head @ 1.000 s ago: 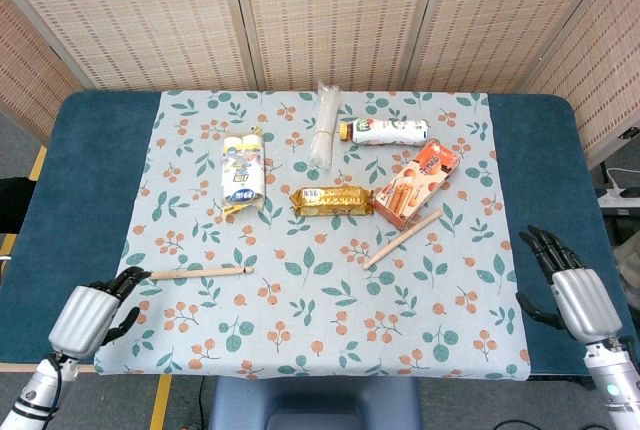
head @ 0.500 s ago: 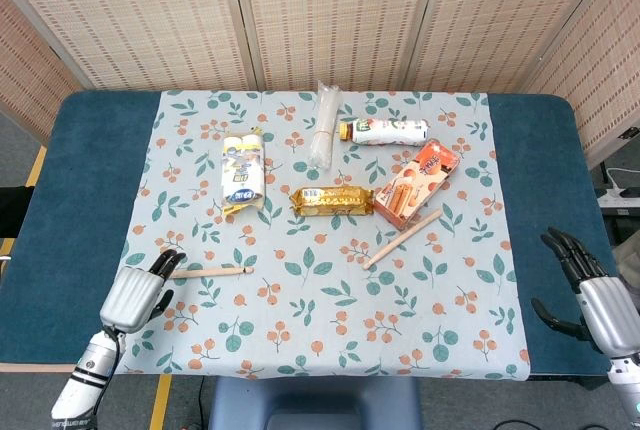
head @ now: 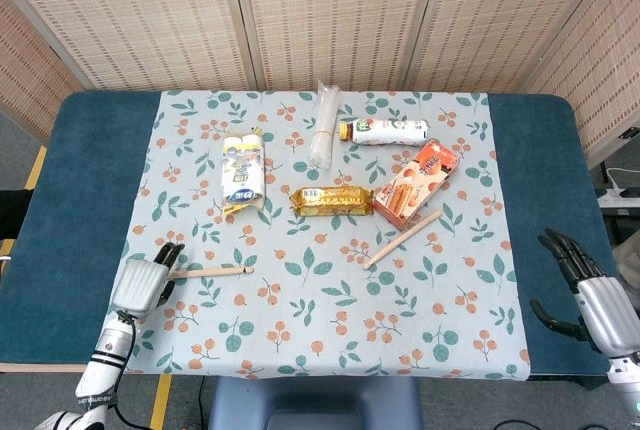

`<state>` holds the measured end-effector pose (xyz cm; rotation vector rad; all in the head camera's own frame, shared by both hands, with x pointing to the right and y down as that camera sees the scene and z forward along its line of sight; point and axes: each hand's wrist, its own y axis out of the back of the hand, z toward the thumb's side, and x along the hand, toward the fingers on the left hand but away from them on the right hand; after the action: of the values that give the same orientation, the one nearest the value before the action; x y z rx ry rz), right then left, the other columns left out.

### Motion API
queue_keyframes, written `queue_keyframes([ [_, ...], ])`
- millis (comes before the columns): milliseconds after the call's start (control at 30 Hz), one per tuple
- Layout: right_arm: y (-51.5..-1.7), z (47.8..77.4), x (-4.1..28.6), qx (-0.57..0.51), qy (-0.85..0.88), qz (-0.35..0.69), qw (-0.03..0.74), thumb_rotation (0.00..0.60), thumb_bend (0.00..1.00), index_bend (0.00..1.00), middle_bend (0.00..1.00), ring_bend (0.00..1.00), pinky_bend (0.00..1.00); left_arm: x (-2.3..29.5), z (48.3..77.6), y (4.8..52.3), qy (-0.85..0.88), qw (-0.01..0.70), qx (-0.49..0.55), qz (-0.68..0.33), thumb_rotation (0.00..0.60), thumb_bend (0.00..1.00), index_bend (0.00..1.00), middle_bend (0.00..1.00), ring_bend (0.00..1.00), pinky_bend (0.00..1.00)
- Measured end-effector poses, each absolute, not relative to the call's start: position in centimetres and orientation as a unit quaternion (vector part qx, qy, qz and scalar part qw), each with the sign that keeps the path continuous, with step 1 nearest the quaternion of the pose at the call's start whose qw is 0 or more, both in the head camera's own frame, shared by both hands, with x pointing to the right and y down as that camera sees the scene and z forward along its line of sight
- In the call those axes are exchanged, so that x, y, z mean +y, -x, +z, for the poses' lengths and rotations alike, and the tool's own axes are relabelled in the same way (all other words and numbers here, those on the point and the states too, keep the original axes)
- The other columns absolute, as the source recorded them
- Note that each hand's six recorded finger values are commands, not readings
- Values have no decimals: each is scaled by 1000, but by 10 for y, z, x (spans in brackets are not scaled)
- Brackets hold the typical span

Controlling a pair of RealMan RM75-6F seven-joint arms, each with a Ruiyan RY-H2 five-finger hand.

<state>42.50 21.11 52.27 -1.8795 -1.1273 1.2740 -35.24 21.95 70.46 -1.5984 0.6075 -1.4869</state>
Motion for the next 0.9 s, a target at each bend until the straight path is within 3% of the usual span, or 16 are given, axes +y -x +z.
queue_keyframes([
  [600,-423,527,210,-415,715,483,288,600,248,72,0,0,170,232,721,353,659,392,256,-589,600,433,128,237,930,1000],
  [900,-423,528,209,-412,718,485,281,600,248,83,0,0,171,233,733,352,656,400,272,-579,600,451,241,340,959,1000],
])
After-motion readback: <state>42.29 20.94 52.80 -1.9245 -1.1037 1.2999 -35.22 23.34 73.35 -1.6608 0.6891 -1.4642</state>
